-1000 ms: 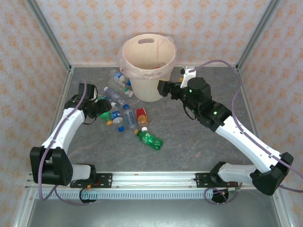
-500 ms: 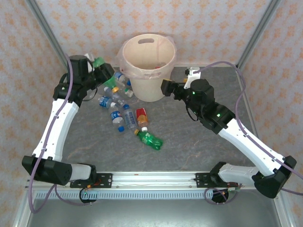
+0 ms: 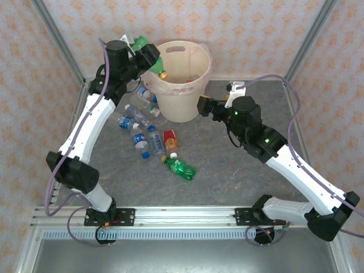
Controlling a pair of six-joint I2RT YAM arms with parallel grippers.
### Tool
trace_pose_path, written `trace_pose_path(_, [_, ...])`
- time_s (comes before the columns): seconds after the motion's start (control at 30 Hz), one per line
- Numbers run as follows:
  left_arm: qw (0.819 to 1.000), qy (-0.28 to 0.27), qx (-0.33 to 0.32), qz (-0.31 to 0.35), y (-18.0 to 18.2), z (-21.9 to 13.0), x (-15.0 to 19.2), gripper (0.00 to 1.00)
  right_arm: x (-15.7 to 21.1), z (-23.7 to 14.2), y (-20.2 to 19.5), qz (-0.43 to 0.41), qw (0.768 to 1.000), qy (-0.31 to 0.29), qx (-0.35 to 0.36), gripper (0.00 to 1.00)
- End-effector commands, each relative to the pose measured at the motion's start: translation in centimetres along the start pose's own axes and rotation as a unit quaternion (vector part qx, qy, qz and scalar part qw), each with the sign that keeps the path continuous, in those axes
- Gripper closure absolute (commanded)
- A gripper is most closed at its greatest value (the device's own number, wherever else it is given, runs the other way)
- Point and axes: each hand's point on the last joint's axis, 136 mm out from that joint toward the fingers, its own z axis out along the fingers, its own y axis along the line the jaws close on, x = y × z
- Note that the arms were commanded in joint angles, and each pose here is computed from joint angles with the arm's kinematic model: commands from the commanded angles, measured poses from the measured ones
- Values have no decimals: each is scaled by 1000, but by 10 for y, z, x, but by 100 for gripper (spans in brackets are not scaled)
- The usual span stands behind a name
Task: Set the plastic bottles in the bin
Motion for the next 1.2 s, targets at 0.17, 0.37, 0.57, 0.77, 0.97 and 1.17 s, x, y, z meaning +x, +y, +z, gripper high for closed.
trace_pose_path(0.17, [996, -35, 72, -25, -35, 42, -18, 41, -23, -23, -9, 13, 999, -32, 19, 0])
trace_pose_path(0.37, [997, -21, 74, -31, -33, 73, -10, 41, -25, -28, -12, 18, 999, -36, 25, 0])
trace_pose_path(0.57, [997, -14, 75, -31, -36, 79, -5, 41, -26, -29, -14, 19, 999, -39, 31, 0])
trace_pose_path(0.77, [997, -18, 73, -24, -40, 72, -9, 23, -24, -27, -13, 17, 999, -37, 29, 0])
trace_pose_path(0.97, [998, -25, 55, -6, -38, 61, -13, 1, -18, -20, -11, 14, 999, -26, 27, 0])
trace_pose_path(1.17, [997, -40, 62, 10, -54, 31, -26, 1, -6, -13, -11, 9, 1000, -6, 26, 0])
